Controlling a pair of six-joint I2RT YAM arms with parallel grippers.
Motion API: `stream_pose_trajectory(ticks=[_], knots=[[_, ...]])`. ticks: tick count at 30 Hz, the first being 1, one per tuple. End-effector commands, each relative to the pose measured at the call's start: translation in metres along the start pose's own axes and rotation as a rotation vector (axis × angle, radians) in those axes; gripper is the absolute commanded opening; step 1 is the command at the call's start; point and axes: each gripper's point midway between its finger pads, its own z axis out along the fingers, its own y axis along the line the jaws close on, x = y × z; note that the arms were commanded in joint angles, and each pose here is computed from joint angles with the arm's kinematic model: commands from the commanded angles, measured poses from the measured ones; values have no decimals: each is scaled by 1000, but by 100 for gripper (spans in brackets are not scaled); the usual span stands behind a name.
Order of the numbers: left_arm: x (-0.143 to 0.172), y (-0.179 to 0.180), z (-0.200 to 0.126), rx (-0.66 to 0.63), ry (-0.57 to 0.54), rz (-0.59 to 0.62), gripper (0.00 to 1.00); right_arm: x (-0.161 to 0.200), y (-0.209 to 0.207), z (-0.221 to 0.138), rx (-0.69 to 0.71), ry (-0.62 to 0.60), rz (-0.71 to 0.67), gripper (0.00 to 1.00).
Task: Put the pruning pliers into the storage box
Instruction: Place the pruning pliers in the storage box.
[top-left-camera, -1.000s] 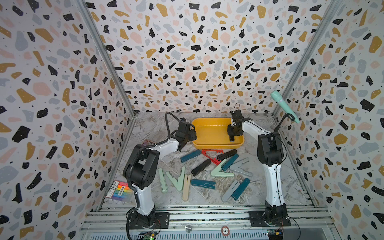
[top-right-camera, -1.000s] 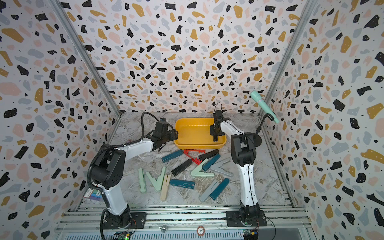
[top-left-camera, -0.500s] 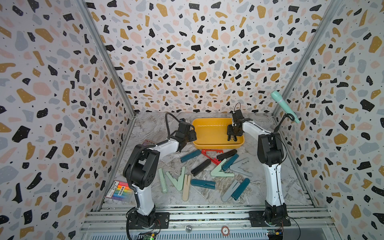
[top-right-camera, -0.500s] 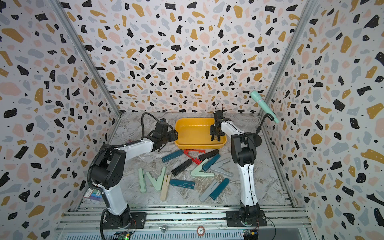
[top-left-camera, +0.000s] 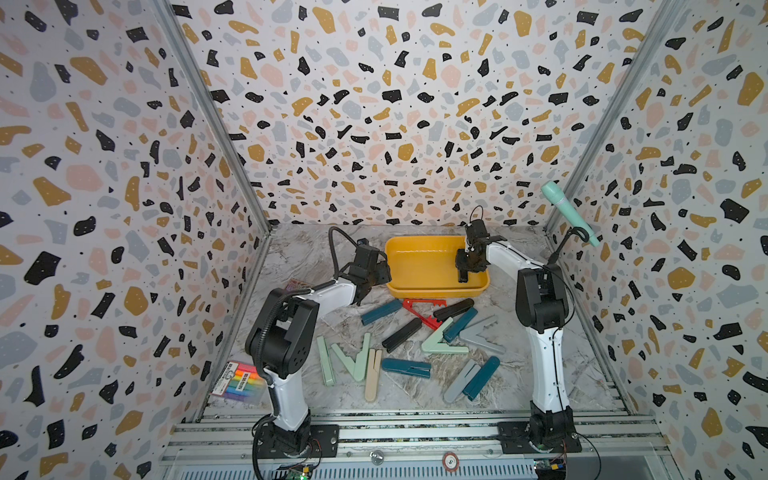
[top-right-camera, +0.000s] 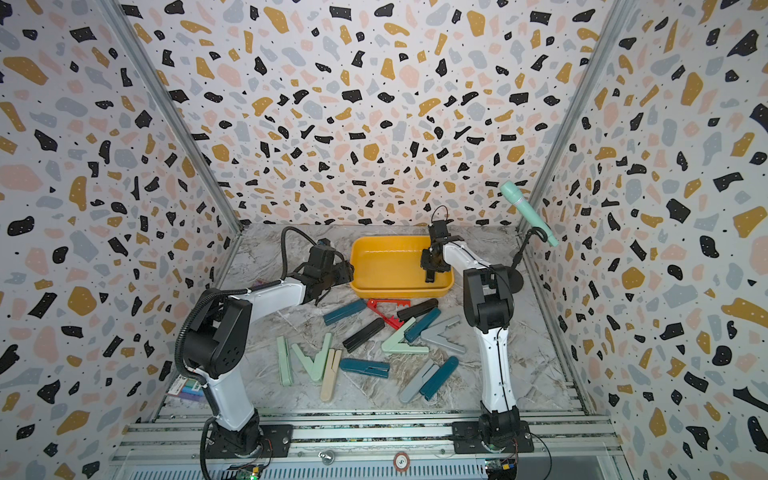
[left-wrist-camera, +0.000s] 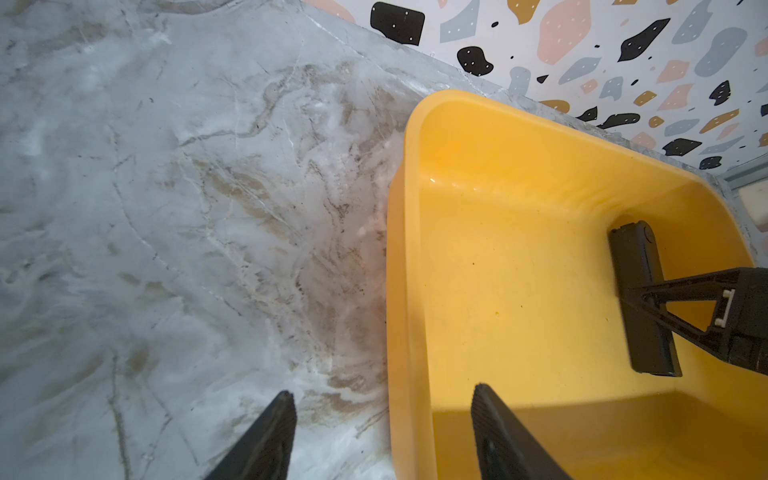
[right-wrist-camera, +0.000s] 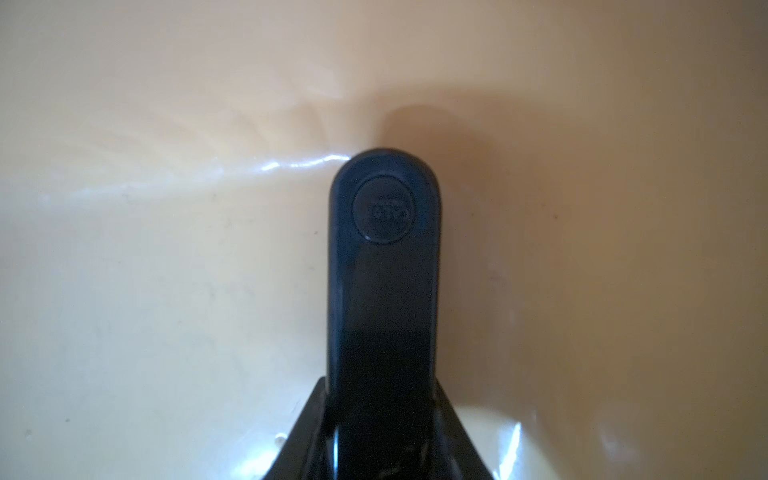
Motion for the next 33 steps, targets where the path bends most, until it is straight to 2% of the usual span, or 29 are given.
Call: stream_pose_trajectory(ticks=[1,9,19,21,23,24,25,29,33], knots=[[-16,-3,-11,14,-53,1,67,5,-2,-8,17,21,20,0],[-16,2,-11,3,-59,-7,67,-15,0,-21,64,-51,-18,0],[-17,-6,-8,49,-57,6,67,-9,30,-11,-69,-26,21,1],[-15,-11,-5,66,-41,15,67,-9,37,-9,-106,-24,49,16],[-14,-14,-4,76,-38,18,67,-9,42,-6,-111,-26,55,24],[-14,-15,-4,80,-39,18,67,-7,43,-4,-100,-22,53,33],[-15,-16,-4,83,-42,16,67,-6,45,-1,-90,-17,47,38],[-16,-20,-2,94,-44,9,67,4,53,12,-64,24,19,57],[-15,-20,0,93,-41,7,67,5,60,18,-44,23,0,69]])
